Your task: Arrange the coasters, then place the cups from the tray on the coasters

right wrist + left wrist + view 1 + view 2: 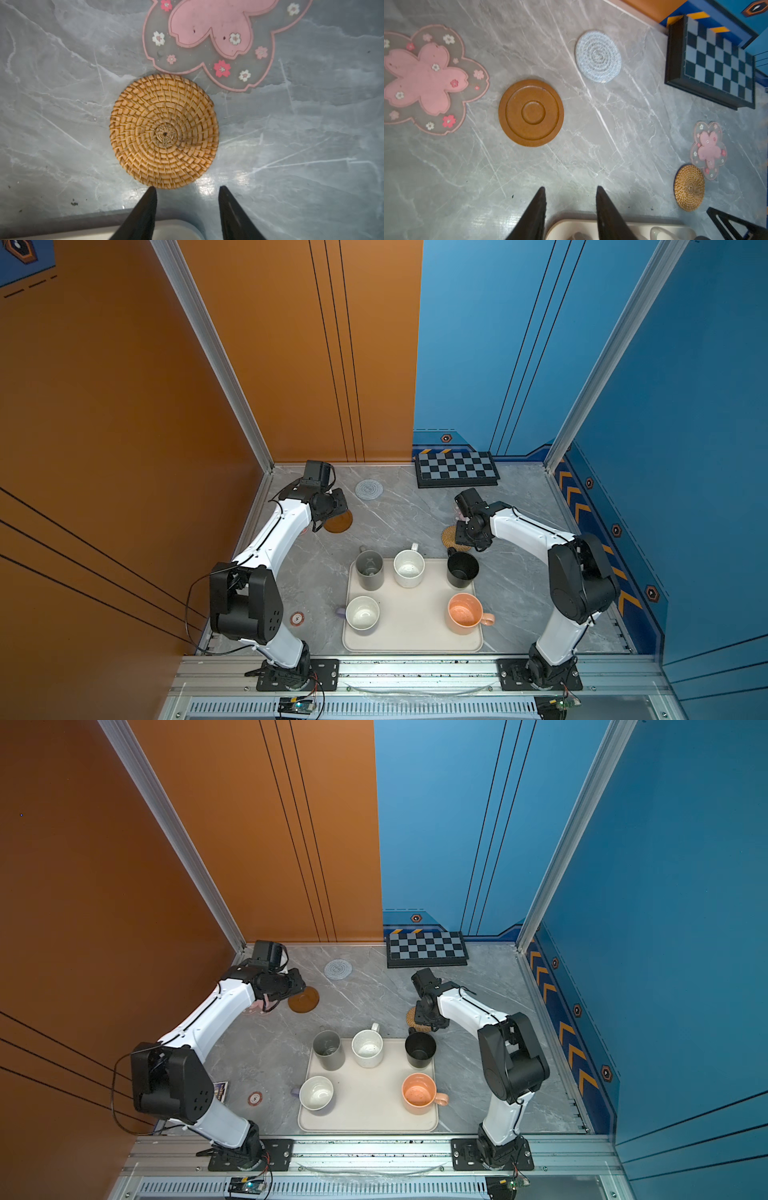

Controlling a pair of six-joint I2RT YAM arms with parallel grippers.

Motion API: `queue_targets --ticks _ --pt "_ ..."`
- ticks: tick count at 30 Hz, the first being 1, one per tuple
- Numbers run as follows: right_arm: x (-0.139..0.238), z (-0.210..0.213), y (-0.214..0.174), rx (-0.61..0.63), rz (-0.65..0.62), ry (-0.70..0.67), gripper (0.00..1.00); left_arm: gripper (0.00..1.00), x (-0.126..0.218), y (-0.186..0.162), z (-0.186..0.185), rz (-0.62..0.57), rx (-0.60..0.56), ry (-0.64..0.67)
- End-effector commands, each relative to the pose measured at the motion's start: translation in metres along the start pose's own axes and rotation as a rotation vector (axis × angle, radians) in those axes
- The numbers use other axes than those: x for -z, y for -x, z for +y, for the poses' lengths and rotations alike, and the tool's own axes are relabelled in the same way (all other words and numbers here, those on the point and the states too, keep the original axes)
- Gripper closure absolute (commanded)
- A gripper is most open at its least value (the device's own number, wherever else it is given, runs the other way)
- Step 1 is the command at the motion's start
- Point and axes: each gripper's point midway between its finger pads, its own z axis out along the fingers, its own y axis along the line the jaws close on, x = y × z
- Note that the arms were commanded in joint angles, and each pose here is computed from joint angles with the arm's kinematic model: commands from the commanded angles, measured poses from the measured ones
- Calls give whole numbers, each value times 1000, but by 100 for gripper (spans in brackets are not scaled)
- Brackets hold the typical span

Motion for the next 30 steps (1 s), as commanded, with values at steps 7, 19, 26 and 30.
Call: queue_targets --ticks 7,19,26,30 --pt "-14 24 24 26 -35 32 53 60 19 -6 8 -2 6 -15" --pt "-45 32 7 4 46 -1 55 62 12 -11 21 26 30 -9" --pt "-50 50 11 -8 53 32 55 65 19 -15 28 1 42 23" --pt "-63 71 8 11 73 50 55 65 20 -17 31 3 43 25"
